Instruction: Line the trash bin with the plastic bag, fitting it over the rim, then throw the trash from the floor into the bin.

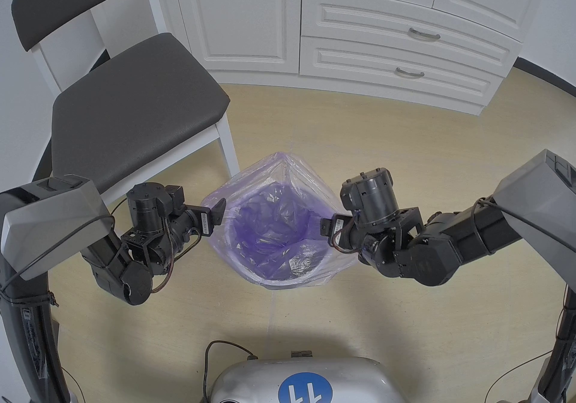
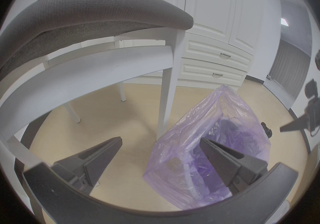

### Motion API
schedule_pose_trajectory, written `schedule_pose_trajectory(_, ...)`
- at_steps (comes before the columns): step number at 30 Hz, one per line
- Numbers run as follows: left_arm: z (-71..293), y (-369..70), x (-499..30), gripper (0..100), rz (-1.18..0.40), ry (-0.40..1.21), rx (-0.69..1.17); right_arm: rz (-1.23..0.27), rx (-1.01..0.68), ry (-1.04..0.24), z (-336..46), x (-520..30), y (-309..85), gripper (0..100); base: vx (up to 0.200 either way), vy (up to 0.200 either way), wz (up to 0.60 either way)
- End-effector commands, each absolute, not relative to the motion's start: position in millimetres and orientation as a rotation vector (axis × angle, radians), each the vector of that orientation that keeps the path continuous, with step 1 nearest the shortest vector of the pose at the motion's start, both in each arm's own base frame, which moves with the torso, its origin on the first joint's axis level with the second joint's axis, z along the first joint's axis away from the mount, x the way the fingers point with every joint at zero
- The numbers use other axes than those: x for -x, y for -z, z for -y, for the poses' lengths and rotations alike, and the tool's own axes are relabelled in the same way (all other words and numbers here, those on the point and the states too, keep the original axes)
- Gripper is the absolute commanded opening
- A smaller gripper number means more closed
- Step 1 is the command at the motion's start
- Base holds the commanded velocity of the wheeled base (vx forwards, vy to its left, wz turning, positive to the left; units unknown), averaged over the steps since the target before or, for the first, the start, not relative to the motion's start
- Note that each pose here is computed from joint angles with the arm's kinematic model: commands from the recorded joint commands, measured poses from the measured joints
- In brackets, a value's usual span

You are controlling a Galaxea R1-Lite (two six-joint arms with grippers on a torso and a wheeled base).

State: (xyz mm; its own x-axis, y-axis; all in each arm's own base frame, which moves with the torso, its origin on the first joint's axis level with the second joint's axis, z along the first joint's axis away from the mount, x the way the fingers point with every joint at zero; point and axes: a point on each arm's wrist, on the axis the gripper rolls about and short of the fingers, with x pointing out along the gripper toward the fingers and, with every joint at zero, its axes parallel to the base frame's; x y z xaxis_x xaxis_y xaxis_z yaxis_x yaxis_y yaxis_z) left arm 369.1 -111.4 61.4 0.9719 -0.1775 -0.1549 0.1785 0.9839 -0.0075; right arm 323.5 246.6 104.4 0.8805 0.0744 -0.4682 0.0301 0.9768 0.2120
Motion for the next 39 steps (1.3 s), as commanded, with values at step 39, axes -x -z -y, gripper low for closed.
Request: schedule_pose_trajectory(39,130.3,-38.0,-429.1,100,-0.051,0.001,0.134,-0.288,-0.455,0.118,-222.5,-417.5,-54.6,100,0.000,0.000,0.00)
